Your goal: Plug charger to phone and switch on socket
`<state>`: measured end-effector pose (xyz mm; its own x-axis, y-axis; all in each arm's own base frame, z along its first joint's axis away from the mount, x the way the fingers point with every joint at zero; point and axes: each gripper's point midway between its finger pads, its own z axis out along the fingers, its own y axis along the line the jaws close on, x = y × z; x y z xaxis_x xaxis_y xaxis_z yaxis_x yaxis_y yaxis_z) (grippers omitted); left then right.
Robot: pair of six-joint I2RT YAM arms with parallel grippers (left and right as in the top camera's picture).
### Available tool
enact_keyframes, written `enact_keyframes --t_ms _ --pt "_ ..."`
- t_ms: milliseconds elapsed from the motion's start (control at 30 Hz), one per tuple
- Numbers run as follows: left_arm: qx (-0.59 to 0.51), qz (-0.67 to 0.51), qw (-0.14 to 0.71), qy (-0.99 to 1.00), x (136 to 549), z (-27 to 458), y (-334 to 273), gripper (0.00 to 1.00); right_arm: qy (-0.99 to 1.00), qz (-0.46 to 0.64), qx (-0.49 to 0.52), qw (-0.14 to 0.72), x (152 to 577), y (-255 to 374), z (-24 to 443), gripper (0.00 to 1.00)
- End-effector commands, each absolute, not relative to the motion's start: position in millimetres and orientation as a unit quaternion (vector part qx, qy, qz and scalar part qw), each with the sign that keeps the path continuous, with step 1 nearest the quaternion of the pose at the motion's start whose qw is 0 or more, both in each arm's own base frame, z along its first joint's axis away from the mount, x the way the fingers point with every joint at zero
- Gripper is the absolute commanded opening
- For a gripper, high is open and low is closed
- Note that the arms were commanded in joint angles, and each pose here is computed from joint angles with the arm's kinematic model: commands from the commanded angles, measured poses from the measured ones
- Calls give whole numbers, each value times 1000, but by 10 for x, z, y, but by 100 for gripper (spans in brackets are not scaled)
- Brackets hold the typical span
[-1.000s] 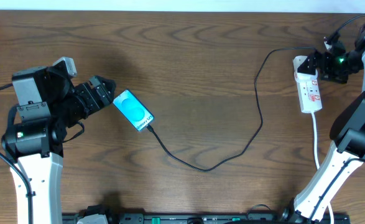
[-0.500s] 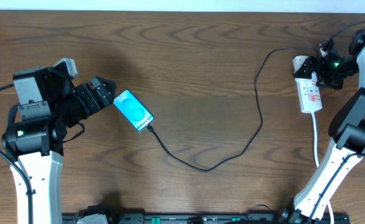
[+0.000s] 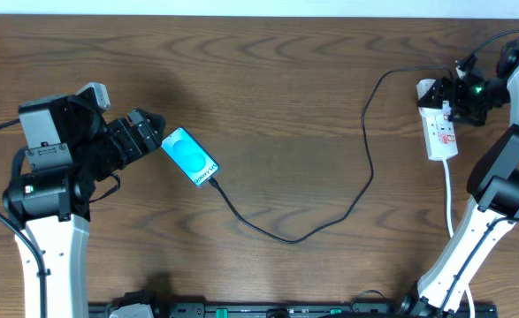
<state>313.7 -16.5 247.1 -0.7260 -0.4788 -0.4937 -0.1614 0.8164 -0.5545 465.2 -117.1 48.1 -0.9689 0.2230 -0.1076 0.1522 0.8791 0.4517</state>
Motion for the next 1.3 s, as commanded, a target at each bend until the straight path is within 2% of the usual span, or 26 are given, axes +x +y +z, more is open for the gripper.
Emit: enact_keyframes --t_ms 0,1267 --pt "-182 -242 321 897 3160 2448 -144 89 954 266 103 87 4742 -1027 509 99" --pt "-183 -241 314 900 3149 2415 -146 89 957 268 99 56 4746 -669 457 99"
